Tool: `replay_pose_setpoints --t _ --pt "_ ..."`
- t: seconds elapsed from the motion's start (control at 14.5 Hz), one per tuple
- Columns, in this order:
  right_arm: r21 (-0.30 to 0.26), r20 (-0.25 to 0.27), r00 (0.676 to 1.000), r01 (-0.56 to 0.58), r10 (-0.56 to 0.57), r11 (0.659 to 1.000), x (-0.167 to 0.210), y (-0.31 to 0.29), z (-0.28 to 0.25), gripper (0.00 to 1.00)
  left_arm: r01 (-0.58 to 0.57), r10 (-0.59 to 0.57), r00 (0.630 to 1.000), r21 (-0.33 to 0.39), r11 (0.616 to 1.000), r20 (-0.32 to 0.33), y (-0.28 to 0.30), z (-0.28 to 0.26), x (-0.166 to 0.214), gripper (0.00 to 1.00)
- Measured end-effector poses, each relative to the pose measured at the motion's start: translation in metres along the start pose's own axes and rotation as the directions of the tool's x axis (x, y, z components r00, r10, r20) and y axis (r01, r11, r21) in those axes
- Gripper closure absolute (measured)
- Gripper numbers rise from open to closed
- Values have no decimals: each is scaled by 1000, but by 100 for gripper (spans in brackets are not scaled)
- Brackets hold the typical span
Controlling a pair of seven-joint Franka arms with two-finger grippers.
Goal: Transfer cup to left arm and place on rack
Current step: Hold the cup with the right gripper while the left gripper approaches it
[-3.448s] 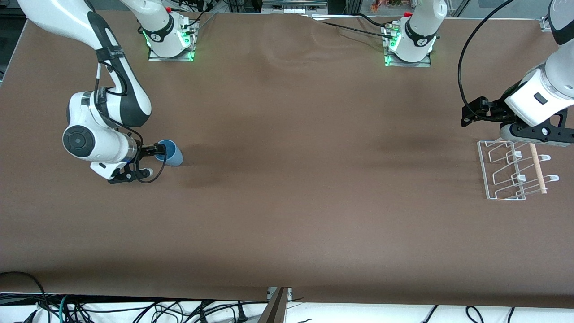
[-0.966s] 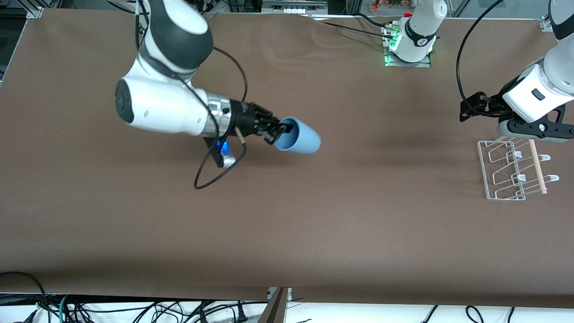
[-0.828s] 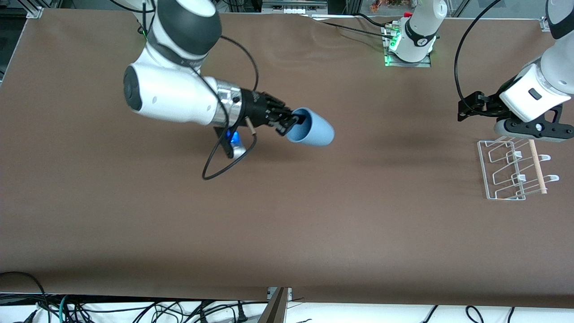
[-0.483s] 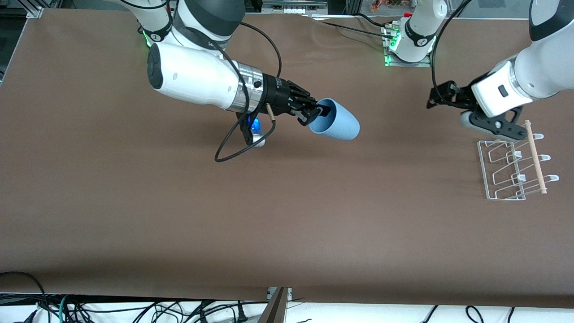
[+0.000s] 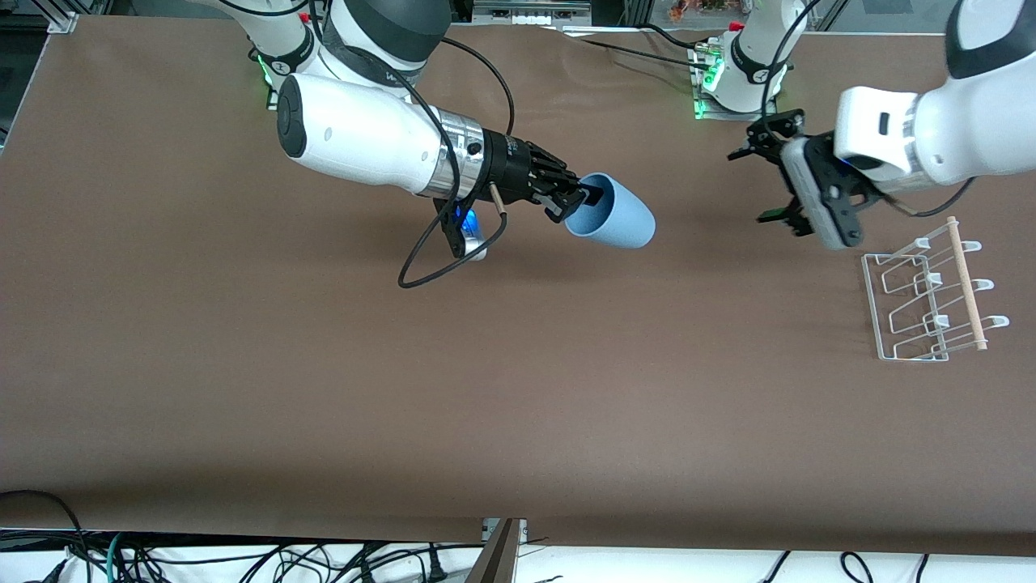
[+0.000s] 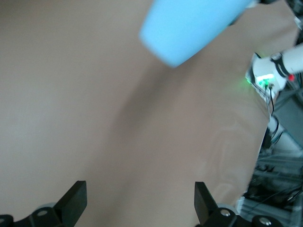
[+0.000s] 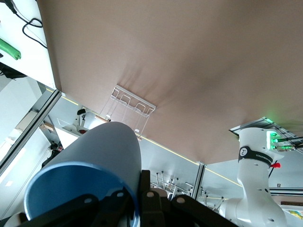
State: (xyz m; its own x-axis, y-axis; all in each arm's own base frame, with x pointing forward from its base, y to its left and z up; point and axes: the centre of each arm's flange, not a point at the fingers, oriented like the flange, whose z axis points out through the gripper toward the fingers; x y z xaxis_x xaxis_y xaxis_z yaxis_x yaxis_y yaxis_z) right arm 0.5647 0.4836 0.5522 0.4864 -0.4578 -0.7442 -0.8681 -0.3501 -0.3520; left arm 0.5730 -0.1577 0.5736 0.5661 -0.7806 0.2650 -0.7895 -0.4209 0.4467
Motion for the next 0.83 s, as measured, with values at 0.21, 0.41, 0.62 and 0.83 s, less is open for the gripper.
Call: replay_pose_setpoints --t 0.21,0.41,0.62,0.83 --pt "-5 2 1000 2 -2 1000 -3 2 4 95 -189 191 976 26 982 -105 -8 20 30 0" --pt "-8 3 1000 1 -1 1000 -5 2 6 95 -259 267 954 77 963 -137 -5 26 47 0" --pt "-7 3 1000 -1 1 1000 -5 2 5 95 -313 330 929 118 942 -170 3 29 62 0" --pt "-5 2 1000 -3 3 1000 -4 2 5 95 -361 372 907 90 928 -200 19 54 85 0"
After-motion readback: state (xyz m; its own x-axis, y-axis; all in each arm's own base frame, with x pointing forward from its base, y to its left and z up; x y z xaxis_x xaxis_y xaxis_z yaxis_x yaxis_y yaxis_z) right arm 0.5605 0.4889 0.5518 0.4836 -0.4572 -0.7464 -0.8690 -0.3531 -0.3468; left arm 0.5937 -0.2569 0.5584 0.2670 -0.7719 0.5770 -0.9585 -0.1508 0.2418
